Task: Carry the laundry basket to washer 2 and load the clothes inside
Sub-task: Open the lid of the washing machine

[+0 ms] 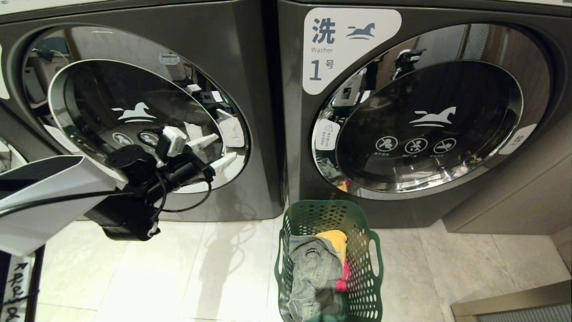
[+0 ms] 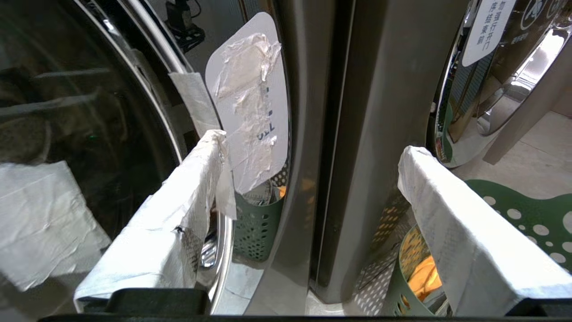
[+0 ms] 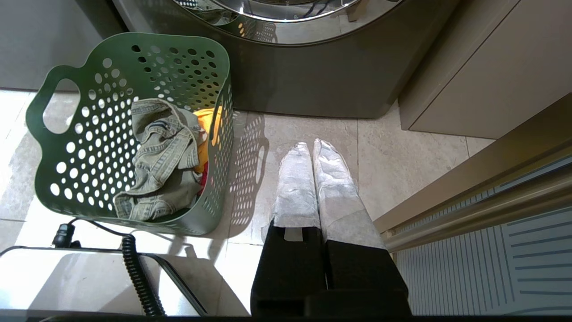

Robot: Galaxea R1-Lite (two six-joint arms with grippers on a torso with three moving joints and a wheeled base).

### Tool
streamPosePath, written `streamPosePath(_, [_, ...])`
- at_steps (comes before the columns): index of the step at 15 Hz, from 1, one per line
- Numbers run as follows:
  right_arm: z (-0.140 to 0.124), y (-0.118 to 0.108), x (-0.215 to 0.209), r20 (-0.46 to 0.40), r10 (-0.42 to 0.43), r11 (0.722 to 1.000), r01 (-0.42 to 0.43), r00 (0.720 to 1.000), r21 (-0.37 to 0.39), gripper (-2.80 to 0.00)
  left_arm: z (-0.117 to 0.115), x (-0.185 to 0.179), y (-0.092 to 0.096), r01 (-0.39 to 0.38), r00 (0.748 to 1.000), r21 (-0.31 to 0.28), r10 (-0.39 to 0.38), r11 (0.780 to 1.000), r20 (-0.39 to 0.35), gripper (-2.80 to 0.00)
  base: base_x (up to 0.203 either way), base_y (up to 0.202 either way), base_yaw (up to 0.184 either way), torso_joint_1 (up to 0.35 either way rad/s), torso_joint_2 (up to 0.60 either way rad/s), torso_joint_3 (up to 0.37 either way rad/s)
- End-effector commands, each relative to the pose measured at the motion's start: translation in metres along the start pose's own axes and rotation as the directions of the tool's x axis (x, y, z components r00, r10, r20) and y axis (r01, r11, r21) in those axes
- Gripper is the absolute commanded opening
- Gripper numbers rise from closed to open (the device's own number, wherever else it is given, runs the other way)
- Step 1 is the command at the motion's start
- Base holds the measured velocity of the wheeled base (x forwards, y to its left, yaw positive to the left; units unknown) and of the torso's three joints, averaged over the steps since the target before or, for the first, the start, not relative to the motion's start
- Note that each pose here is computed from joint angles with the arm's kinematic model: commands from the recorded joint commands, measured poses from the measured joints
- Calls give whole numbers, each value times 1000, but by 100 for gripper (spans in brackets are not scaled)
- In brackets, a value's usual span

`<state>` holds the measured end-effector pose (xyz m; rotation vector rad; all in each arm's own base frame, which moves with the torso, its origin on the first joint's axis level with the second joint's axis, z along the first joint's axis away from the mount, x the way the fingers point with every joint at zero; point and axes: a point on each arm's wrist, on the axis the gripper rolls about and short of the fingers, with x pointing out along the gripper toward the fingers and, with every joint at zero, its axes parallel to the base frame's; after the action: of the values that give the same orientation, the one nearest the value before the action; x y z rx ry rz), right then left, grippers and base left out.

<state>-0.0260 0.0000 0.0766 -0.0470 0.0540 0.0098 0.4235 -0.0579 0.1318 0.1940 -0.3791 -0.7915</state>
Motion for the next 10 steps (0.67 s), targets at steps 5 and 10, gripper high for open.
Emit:
streamPosePath(5, [0,0,0,-1,1,1000,-1,1000,-1,-280,-11,17,4,-12,1000,7,12,1000,12,0,0,0,0,0,0,0])
streamPosePath(10, [0,0,0,-2,1,1000,-1,1000,-1,-280,-19,23,7,-20,1000,6,20,1000,13,0,0,0,0,0,0,0])
